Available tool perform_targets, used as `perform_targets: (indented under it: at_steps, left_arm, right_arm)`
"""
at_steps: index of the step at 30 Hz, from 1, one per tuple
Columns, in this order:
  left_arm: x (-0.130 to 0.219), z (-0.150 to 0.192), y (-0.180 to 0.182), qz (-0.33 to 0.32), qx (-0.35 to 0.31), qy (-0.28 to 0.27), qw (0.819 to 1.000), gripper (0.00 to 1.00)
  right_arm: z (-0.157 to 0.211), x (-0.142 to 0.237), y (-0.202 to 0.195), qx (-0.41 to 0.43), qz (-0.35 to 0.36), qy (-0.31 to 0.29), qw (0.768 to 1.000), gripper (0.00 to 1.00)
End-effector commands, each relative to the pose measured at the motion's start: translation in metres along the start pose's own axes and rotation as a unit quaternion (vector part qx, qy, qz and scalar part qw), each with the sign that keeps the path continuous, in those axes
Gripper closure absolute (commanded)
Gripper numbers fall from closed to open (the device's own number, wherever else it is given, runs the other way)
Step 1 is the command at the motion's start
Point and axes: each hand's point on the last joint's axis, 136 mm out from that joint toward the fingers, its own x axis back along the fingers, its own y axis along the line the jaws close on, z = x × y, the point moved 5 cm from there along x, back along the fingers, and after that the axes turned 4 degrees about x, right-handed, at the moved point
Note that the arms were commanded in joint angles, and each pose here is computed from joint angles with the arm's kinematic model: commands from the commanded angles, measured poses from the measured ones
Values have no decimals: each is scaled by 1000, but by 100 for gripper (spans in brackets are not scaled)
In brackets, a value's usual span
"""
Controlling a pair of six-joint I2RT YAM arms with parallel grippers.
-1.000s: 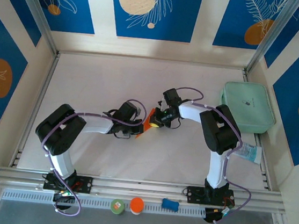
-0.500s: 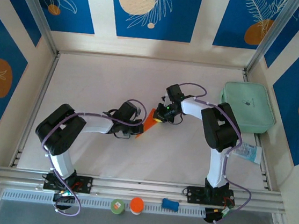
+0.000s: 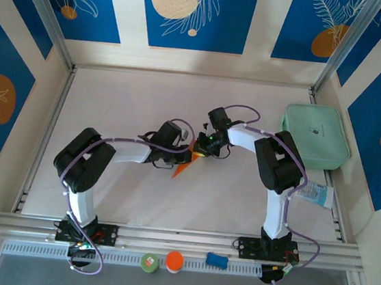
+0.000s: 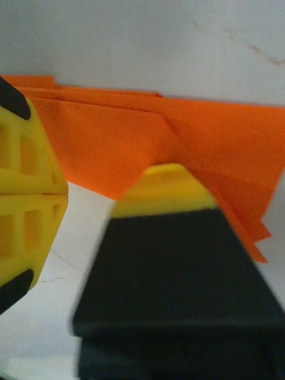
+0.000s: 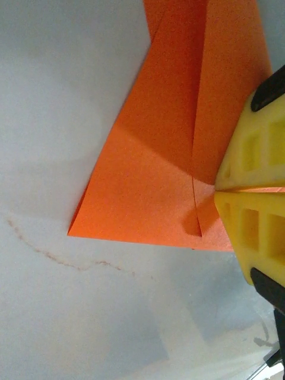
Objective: Fold a paper plane with a square sheet of paper (pick it up from the middle)
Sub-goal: Fold the wing for the fifth time at the center of the table.
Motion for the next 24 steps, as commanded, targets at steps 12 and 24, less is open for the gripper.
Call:
perform_targets:
  at_steps: [12, 24]
  left_arm:
    - [-15, 7, 36, -82, 11, 13, 996, 100]
    - [-17, 10, 39, -87, 20, 25, 996, 100]
  right_arm:
    - [-8, 27, 7, 19, -28, -24, 999, 90]
    - [-7, 18, -7, 32, -40, -12, 999, 90]
